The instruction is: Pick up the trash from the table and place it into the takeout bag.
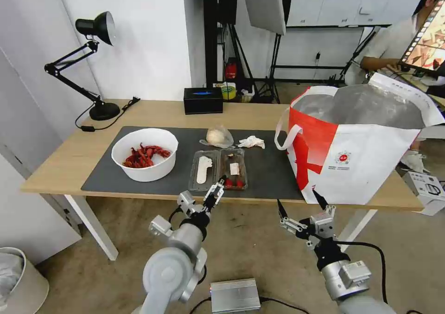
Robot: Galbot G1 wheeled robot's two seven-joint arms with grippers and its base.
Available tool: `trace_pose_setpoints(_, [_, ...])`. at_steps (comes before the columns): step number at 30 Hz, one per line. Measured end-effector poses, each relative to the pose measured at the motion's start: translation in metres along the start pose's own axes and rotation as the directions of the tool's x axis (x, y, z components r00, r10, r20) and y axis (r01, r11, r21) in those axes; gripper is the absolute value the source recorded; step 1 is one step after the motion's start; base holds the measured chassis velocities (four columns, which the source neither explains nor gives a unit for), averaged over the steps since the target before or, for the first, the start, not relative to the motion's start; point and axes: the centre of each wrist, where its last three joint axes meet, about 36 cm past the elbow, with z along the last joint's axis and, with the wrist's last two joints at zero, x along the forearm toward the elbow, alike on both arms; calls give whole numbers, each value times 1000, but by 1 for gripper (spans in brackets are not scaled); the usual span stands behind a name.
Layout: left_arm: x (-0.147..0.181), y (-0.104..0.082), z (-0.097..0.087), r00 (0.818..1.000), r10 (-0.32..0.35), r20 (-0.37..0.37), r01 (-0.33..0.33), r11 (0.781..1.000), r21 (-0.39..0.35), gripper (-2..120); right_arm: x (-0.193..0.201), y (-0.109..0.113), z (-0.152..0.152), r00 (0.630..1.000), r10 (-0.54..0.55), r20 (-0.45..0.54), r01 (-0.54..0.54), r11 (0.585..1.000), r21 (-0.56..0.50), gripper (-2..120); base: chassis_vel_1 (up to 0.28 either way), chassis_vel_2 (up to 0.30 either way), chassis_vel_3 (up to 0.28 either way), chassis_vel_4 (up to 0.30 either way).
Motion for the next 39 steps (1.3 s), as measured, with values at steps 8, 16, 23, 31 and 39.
trace_pose_setpoints(8, [-14, 2, -3, 1000, -18, 7, 18, 1000, -5, 100, -2, 4, 8, 1000, -3, -4, 3, 1000, 12, 100, 0, 0, 0, 0])
trace_pose_setpoints(16, [-27, 5, -8, 997, -73, 19, 73, 997, 9, 100, -5, 7, 12, 1000, -8, -3, 8, 1000, 19, 100, 0, 0, 0, 0])
trace_pose_setpoints(23, [-30, 5, -9, 996, -80, 26, 80, 997, 11, 100, -5, 8, 15, 1000, -5, -8, 5, 1000, 16, 100, 0, 0, 0, 0])
trace_pose_setpoints(31, [-28, 4, -11, 995, -93, 46, 92, 996, 18, 100, -4, 11, 20, 1000, -9, -15, 9, 1000, 10, 100, 0, 0, 0, 0])
trace_pose_setpoints(39, [-25, 4, -16, 992, -108, 71, 107, 994, 26, 100, -3, 17, 23, 1000, -19, -18, 19, 1000, 2, 100, 0, 0, 0, 0])
